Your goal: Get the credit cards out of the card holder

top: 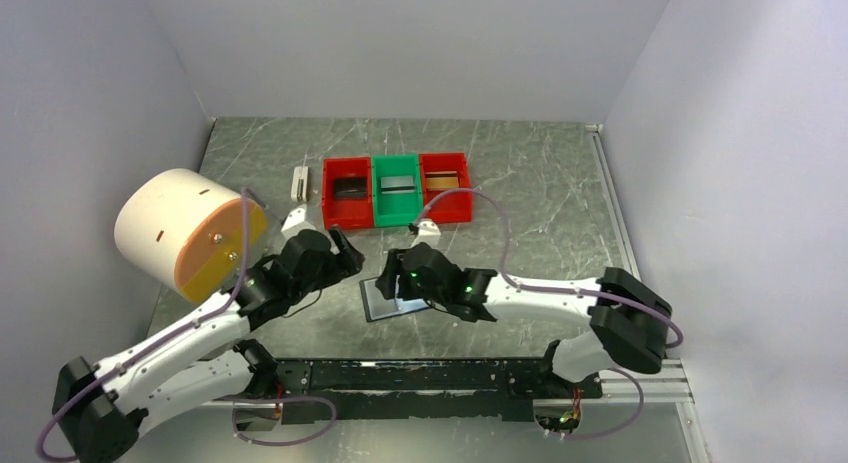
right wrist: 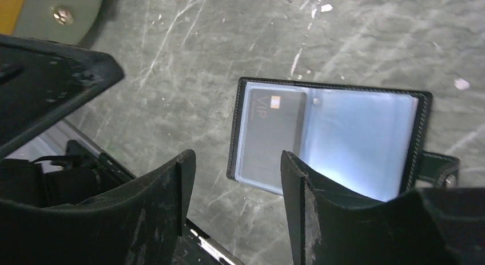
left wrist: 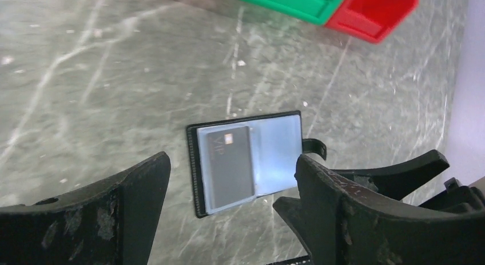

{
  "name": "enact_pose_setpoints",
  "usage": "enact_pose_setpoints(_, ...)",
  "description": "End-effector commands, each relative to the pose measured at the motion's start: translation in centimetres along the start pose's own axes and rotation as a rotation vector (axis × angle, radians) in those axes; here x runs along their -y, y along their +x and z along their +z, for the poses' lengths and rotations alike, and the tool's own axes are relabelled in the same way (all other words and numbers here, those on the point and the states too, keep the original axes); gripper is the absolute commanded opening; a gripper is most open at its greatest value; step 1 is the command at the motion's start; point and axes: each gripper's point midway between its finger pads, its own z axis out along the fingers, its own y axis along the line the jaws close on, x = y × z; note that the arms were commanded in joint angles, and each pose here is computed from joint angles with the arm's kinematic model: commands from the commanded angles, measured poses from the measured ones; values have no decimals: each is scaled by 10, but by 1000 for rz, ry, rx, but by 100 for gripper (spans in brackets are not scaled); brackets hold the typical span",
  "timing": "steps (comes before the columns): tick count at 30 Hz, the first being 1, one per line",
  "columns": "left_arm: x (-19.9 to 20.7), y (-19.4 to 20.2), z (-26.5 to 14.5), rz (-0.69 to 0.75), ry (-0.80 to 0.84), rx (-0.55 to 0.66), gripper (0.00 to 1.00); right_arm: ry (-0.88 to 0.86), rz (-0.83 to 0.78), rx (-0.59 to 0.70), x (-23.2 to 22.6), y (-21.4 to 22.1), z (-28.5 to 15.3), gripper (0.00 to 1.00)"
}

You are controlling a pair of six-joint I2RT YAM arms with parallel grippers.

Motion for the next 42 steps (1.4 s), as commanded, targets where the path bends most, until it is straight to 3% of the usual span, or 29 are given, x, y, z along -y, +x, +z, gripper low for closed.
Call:
enact_pose_setpoints(1,-51,-10,-19,-49,-171,104,86,119,-157,-55,9,14,15,61)
enact_pose_setpoints(9,-67,-19,-38,-87,-206,155,86,223,-303,-149,11,36,35,66)
enact_pose_setpoints(30,-63,-20,-41,-88,-179,156,86,372,-368,-262,30,64,59,67)
enact_pose_setpoints(33,-62,-20,-40,-87,-178,154,86,403,-369,-265,35,65,60,62)
enact_pose_setpoints(37,-60,-18,-38,-85,-166,146,86,430,-354,-262,42,67,59,46)
enact_pose_setpoints(42,-55,-15,-34,-66,-152,124,86,434,-334,-248,44,64,58,37)
